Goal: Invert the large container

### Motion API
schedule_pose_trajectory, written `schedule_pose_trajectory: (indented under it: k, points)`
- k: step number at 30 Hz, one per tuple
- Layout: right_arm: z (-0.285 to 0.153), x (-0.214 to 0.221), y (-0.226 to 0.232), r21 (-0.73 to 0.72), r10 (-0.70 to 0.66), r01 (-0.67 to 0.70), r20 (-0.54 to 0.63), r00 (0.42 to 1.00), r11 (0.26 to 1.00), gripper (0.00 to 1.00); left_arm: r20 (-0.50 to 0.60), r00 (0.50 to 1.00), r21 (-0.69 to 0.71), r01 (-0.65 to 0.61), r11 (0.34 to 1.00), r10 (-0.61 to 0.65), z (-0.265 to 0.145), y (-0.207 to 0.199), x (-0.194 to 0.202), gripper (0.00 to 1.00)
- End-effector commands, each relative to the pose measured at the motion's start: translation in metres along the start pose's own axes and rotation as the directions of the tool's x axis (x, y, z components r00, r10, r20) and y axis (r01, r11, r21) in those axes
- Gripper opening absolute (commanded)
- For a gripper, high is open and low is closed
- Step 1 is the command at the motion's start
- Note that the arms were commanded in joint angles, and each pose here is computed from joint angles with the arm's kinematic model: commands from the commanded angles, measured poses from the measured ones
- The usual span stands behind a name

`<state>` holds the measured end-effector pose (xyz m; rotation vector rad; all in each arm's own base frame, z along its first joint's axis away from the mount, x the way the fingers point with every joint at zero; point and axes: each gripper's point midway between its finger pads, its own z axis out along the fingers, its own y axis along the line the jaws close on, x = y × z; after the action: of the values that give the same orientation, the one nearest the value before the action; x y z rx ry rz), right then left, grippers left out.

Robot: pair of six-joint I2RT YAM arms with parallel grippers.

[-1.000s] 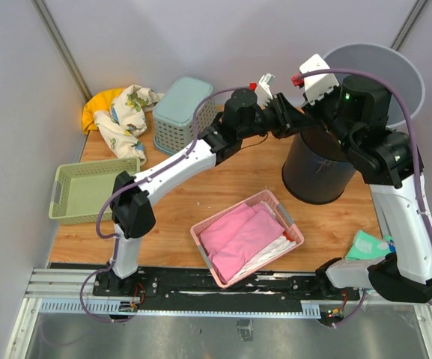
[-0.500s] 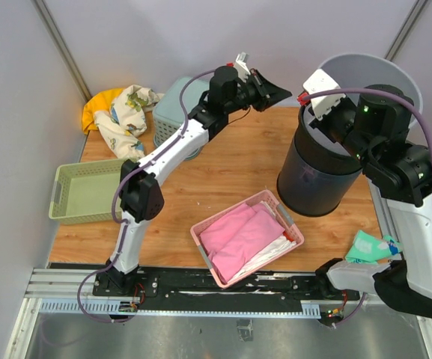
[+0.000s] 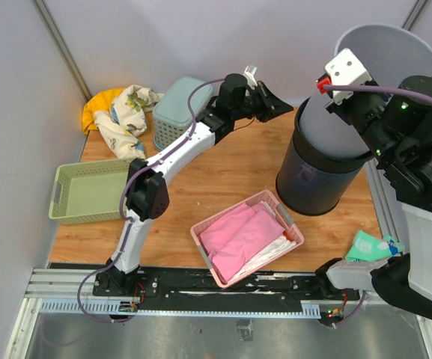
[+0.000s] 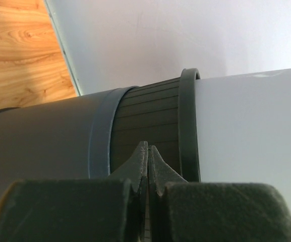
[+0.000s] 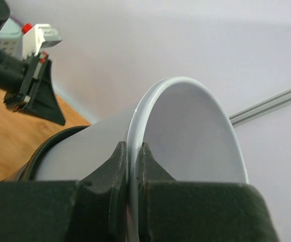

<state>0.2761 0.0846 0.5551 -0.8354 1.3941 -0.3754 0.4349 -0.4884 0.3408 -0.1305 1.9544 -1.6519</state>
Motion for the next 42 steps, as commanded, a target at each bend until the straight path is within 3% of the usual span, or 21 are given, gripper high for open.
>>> schedule_pose_trajectory:
  k: [1,7,11,15,22,27,31,38,42]
  points:
    - [-0.039,-0.069,-0.074,0.254,-0.01,-0.068,0.294,0.956,0.965,0.01,0.016,0.997,0.027,-0.07,0.997,0.069,-0.007,-0.022,-0.007,0.0]
    - [-0.077,-0.092,-0.093,0.301,0.025,-0.191,0.479,0.877,0.934,0.01,-0.018,0.997,-0.004,-0.078,0.997,0.077,-0.013,-0.003,0.007,0.0]
    - [-0.084,-0.096,-0.095,0.296,0.032,-0.21,0.511,0.859,0.932,0.01,-0.036,0.999,-0.033,-0.042,0.999,0.041,-0.019,0.02,0.021,0.0]
    - [-0.073,-0.095,-0.09,0.281,0.054,-0.224,0.506,0.861,0.933,0.01,-0.068,0.997,-0.037,-0.035,0.999,0.032,-0.017,0.025,0.041,0.0]
    - [-0.06,-0.117,-0.092,0.246,0.087,-0.274,0.577,0.812,0.93,0.01,-0.15,0.988,0.047,-0.015,0.999,0.022,0.02,0.024,0.086,0.0]
    - [-0.021,-0.116,-0.075,0.205,0.114,-0.26,0.534,0.837,0.944,0.01,-0.2,0.979,0.094,-0.022,0.995,0.041,0.05,0.023,0.116,0.0]
    - [0.009,-0.105,-0.055,0.173,0.14,-0.253,0.487,0.862,0.952,0.0,-0.256,0.964,0.041,-0.059,0.997,0.068,0.051,0.04,0.126,0.12]
    - [0.038,-0.106,-0.039,0.127,0.163,-0.247,0.465,0.87,0.961,0.01,-0.109,0.987,-0.159,-0.132,0.978,0.116,-0.042,0.079,0.081,0.43]
    - [0.052,-0.106,-0.029,0.091,0.192,-0.26,0.458,0.868,0.961,0.01,-0.089,0.984,-0.271,-0.171,0.947,0.152,-0.083,0.094,0.076,0.47]
